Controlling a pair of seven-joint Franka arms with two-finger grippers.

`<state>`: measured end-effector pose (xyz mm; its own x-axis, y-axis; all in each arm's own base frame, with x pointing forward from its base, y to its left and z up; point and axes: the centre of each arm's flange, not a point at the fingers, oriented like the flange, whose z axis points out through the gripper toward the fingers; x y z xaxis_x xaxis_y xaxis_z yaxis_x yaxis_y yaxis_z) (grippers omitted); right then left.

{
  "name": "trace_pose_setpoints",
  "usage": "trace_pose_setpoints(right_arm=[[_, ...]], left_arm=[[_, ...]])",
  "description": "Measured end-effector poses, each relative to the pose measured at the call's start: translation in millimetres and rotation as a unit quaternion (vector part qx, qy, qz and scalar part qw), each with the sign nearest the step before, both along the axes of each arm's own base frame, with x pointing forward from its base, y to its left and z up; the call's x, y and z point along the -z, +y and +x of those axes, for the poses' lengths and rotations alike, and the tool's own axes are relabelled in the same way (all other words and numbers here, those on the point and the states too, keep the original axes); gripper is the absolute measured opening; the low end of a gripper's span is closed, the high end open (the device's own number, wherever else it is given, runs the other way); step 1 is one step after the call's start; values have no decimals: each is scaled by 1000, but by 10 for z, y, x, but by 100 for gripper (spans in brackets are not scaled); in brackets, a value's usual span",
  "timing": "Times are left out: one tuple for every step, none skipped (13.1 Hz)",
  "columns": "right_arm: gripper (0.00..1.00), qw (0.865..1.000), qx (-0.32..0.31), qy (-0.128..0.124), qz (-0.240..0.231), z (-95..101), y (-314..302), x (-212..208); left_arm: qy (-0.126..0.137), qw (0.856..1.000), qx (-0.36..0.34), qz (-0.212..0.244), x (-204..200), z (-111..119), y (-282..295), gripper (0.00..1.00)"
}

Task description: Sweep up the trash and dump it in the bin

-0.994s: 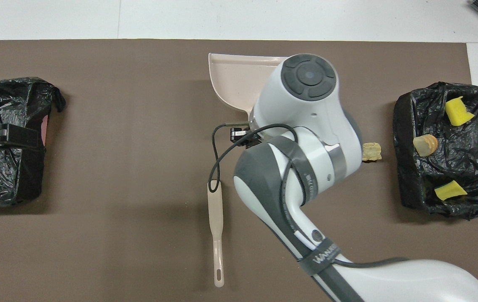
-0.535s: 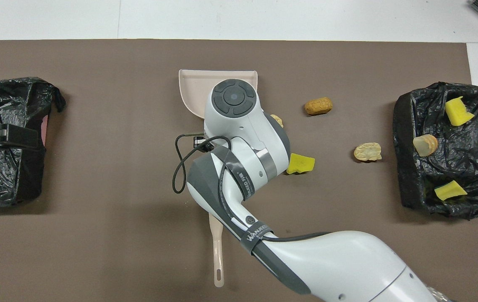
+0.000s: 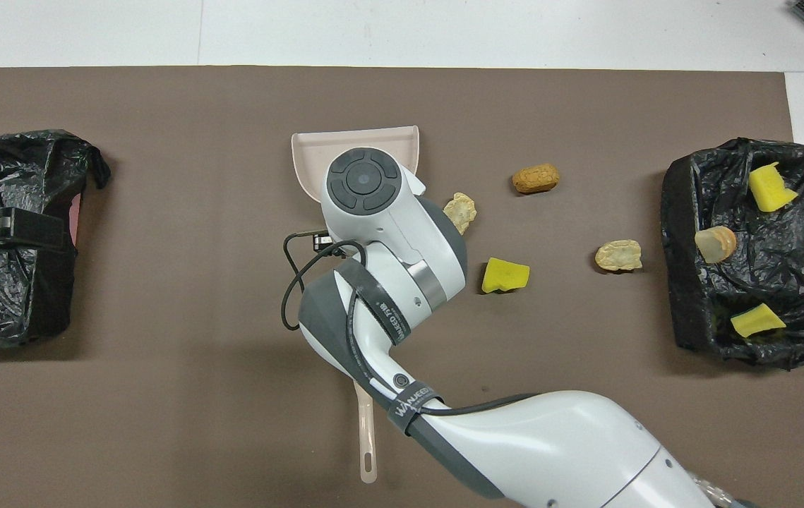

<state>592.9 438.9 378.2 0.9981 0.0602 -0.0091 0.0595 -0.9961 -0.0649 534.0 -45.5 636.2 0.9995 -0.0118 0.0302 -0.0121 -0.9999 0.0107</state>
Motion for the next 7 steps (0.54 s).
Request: trace_pose_setpoints(right_arm=[[81,1000,-1,-3,2,-4,10,-46],[94,1000,-1,-3,3,-18,12,-92],[100,1000,-1,6,2,-62,6,-121],[100,1000,1,22,7,-138,2,-129],[100,999,1,38,9,-247,10,-138],[100,999,1,53,7,-390,41,-143],[100,998,1,66,-2,-597,121,-144]], left_arm=[[-11,1000,0,-1,-14,28,-3,100],[-24,1000,0,-2,-22,68,-13,100],[-37,999,1,-4,-19,115,-29,100],[-51,999,2,-6,2,183,-44,100],[-65,998,2,-9,44,270,-74,100],[-75,997,-2,-13,112,356,-149,100],[-80,997,-10,-19,221,449,-276,100]])
